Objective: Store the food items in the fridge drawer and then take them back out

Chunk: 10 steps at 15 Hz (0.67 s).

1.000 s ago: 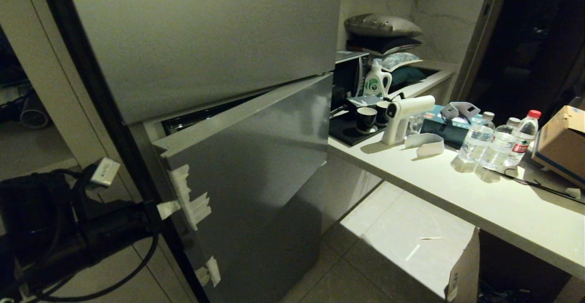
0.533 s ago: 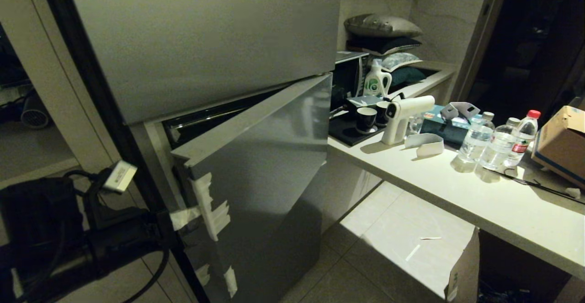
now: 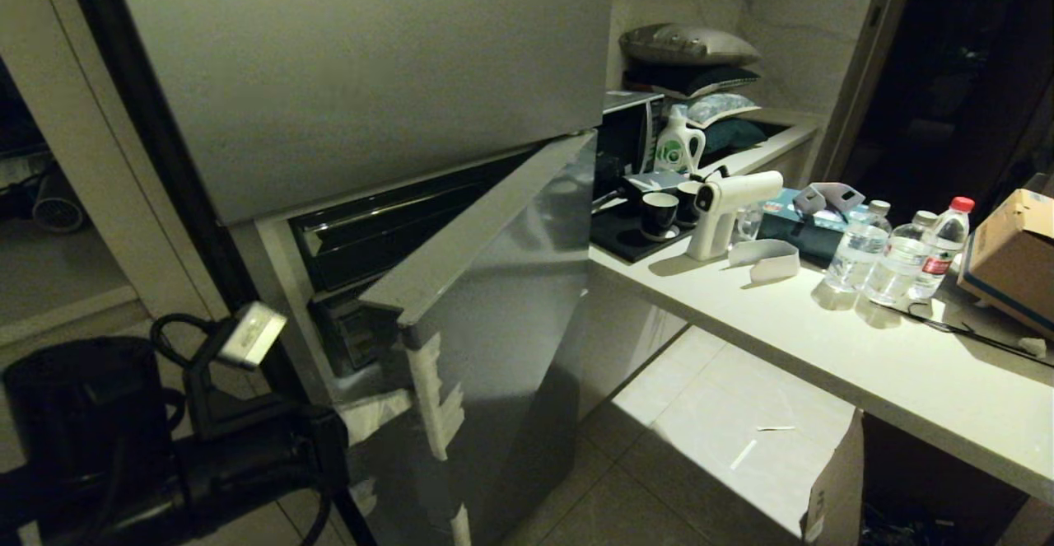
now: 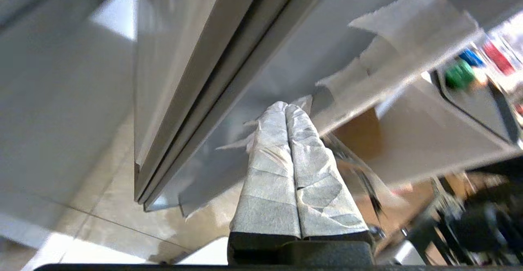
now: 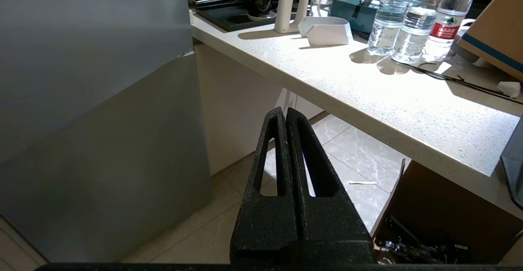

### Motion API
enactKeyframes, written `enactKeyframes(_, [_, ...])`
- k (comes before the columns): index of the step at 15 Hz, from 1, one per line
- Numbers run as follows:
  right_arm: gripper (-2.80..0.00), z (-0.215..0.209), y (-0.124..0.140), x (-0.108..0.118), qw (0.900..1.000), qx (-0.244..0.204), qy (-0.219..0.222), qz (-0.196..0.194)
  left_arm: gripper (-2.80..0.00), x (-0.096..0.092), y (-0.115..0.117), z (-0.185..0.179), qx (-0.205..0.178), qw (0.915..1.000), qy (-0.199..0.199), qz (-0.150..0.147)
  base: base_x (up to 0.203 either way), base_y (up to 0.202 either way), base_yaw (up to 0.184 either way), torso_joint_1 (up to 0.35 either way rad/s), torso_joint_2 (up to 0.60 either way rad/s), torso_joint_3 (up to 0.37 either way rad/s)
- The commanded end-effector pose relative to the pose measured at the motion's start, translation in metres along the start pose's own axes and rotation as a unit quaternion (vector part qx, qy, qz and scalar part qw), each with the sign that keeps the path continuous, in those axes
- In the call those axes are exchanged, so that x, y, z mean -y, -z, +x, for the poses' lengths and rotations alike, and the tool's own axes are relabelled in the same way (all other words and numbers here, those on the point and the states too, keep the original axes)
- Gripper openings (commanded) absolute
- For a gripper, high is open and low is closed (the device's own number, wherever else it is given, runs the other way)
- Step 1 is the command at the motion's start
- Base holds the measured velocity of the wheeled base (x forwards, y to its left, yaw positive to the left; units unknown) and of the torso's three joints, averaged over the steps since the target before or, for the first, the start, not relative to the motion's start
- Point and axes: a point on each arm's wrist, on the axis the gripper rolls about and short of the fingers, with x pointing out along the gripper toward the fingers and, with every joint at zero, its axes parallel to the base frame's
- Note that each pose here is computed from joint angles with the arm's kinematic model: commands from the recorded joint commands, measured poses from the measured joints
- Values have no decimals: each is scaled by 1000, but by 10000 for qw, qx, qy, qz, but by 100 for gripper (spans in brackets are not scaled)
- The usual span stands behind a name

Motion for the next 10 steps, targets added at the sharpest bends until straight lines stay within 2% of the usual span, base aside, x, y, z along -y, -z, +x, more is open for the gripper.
enactKeyframes(1, [-280,2,9,0,9999,-158,-2,8,-280,10,2,4,-86,9997,233,60,0,0,0,0,0,0])
enactKeyframes(4, [-280,2,9,0,9999,-158,-2,16,-280,17,2,13,-171,9989,415,106,0,0,0,0,0,0])
enactKeyframes(10, [-280,2,9,0,9999,-156,-2,23,-280,62,17,19,-566,9878,1411,335,0,0,0,0,0,0])
